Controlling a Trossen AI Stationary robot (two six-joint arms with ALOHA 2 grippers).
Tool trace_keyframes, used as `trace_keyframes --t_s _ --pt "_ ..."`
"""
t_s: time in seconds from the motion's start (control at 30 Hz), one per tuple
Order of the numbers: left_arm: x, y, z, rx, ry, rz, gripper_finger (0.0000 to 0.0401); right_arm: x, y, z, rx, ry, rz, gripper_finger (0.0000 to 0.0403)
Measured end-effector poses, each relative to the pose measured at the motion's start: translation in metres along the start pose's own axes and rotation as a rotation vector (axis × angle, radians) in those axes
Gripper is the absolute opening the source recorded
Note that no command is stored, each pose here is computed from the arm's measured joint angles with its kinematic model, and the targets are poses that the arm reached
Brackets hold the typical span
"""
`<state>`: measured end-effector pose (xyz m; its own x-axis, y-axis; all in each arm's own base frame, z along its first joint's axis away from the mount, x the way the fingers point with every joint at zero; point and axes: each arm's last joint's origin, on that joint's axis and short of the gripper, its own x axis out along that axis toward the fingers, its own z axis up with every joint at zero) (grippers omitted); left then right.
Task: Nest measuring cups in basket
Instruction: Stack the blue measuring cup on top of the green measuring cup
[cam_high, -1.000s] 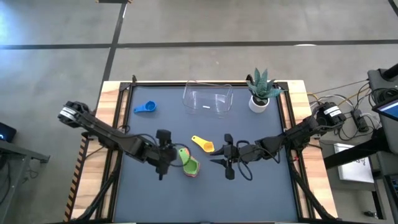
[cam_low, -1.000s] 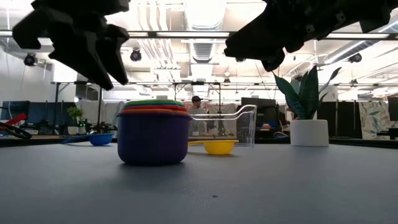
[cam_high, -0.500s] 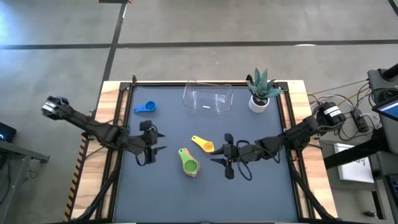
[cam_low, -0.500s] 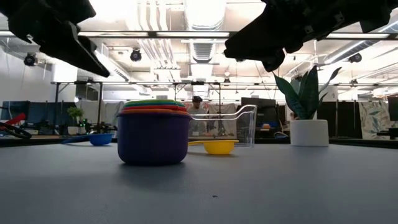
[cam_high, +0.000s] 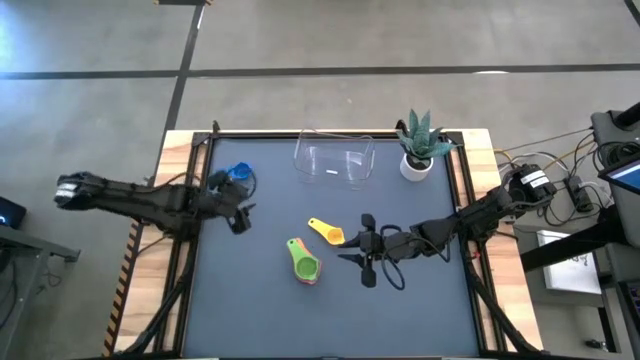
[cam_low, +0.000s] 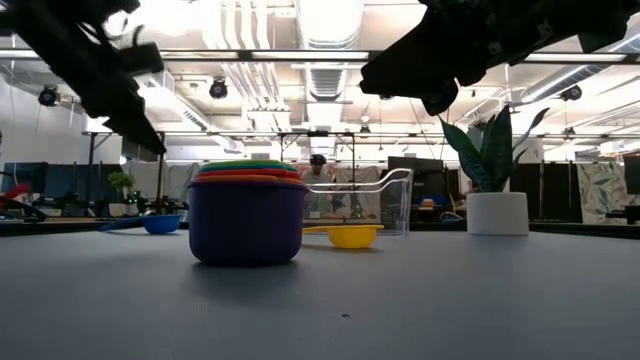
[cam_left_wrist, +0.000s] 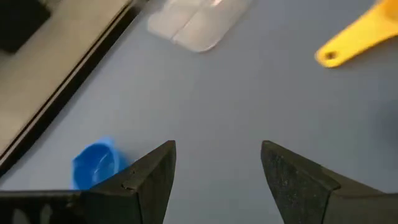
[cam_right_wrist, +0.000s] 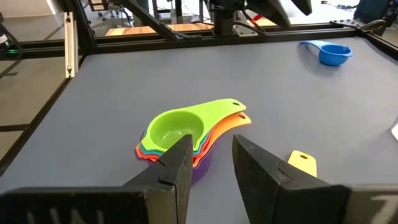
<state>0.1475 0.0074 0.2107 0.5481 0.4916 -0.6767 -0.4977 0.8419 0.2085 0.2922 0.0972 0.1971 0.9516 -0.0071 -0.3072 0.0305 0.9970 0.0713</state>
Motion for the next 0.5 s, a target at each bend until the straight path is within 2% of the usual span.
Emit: trace_keyframes --t_s 0.27,0.5 --pt "0.027 0.035 0.007 -0.139 0.113 -0.029 0.022 0.0 0.0 0.0 -0.001 0.001 0.0 0.0102" --pt "0.05 0.066 0.008 -0.202 0.229 0.091 0.022 0.0 0.0 0.0 -0.006 0.003 0.0 0.0102"
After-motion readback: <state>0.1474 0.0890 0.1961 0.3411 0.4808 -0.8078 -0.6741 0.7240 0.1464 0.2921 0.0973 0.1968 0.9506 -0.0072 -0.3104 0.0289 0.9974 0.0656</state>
